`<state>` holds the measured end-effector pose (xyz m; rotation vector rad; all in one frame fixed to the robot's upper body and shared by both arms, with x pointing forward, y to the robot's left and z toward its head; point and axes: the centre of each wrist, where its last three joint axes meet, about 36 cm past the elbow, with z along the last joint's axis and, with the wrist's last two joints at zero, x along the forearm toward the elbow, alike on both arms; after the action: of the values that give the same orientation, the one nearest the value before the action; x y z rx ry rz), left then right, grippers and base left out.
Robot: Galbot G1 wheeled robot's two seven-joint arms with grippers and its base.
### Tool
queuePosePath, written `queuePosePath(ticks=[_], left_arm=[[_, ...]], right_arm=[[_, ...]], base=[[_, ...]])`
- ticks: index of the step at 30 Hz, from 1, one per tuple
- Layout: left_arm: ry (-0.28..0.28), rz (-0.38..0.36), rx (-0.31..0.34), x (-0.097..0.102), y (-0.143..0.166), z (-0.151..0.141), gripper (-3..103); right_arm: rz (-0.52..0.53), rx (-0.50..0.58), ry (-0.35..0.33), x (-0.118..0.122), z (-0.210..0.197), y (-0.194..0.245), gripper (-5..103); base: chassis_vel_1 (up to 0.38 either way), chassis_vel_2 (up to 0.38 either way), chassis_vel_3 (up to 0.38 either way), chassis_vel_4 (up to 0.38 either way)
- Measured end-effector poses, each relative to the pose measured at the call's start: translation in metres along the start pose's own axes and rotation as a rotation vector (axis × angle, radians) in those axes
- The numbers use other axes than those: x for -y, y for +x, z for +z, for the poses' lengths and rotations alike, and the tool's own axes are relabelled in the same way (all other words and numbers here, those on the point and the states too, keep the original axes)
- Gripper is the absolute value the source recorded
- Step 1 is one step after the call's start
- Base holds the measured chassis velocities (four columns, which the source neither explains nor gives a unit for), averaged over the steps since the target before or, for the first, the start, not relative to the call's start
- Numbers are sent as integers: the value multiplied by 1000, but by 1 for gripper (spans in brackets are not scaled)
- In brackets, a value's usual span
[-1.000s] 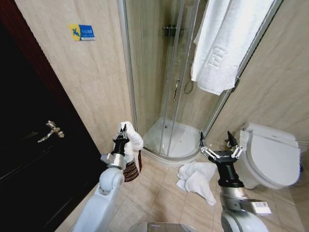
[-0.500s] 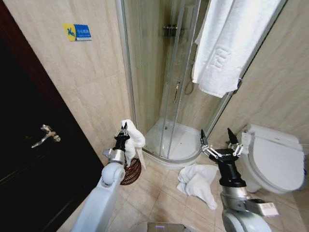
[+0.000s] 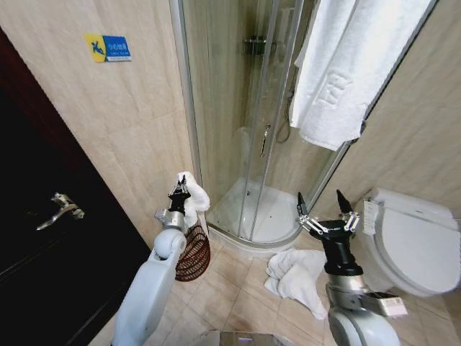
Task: Discard the used towel into the hamper.
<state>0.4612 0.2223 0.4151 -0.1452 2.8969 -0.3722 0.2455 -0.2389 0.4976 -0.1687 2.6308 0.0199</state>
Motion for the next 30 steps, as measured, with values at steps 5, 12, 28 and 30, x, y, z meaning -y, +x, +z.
queuePosePath(ticks=[5,12,28,30], left_arm=[[-53,-57,-40,-6,0,21,2],[-126,-66,-74,-27,-2,54,2],[-220,-104,-184,-41,1,118,2],[-254,-108,-213,-53,5,128,2]], right_arm=[[-18,21,5,3,3,-4,100],[-10,49,6,6,6,-11,100],[40,121,-4,10,20,-19,100],[56,138,-18,9,22,-24,100]], base=[[0,0,0,0],[0,0,0,0],[0,0,0,0],[0,0,0,0]])
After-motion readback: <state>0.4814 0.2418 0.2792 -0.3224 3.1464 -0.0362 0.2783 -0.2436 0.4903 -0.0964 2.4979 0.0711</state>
